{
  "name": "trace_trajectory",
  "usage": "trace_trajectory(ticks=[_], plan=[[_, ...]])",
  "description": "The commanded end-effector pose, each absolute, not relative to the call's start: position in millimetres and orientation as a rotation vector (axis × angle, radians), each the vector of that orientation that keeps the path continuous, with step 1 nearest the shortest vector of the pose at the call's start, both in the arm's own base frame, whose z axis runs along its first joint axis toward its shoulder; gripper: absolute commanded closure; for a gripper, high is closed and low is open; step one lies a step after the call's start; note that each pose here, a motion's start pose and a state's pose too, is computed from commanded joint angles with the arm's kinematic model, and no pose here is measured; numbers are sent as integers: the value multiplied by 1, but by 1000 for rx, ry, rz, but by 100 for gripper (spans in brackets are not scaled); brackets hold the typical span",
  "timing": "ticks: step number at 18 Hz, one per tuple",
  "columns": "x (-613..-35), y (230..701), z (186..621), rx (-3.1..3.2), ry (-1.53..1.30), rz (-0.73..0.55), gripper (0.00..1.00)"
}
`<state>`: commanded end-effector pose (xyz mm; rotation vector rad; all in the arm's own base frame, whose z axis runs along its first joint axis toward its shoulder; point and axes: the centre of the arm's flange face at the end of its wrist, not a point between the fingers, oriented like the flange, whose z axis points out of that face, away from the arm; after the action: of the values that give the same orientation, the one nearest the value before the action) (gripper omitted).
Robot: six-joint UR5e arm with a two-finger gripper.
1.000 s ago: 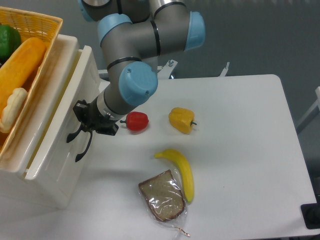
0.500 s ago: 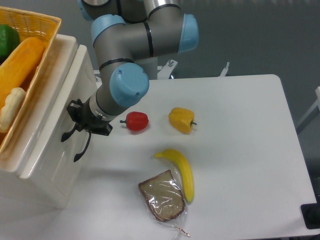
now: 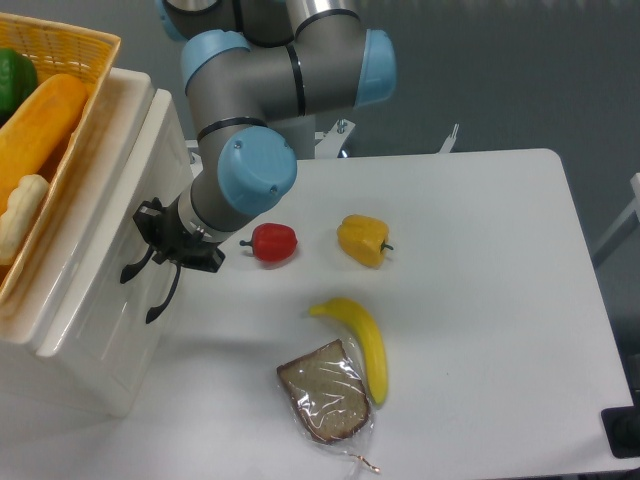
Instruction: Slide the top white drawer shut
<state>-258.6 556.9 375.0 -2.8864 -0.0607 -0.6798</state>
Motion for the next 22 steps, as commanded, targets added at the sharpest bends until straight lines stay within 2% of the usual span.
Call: trace_trajectory(ticks=[3,7,9,15,22], plan=[[-290,547,379,-2879,-98,-568,0],[-341,526,383,-2953,-80,-232,0],[-368,510,379,-3016,-53,-116,0],[-477,442,351,-3038,12,-31,0],[-559,394,299,-3161,213,34,0]])
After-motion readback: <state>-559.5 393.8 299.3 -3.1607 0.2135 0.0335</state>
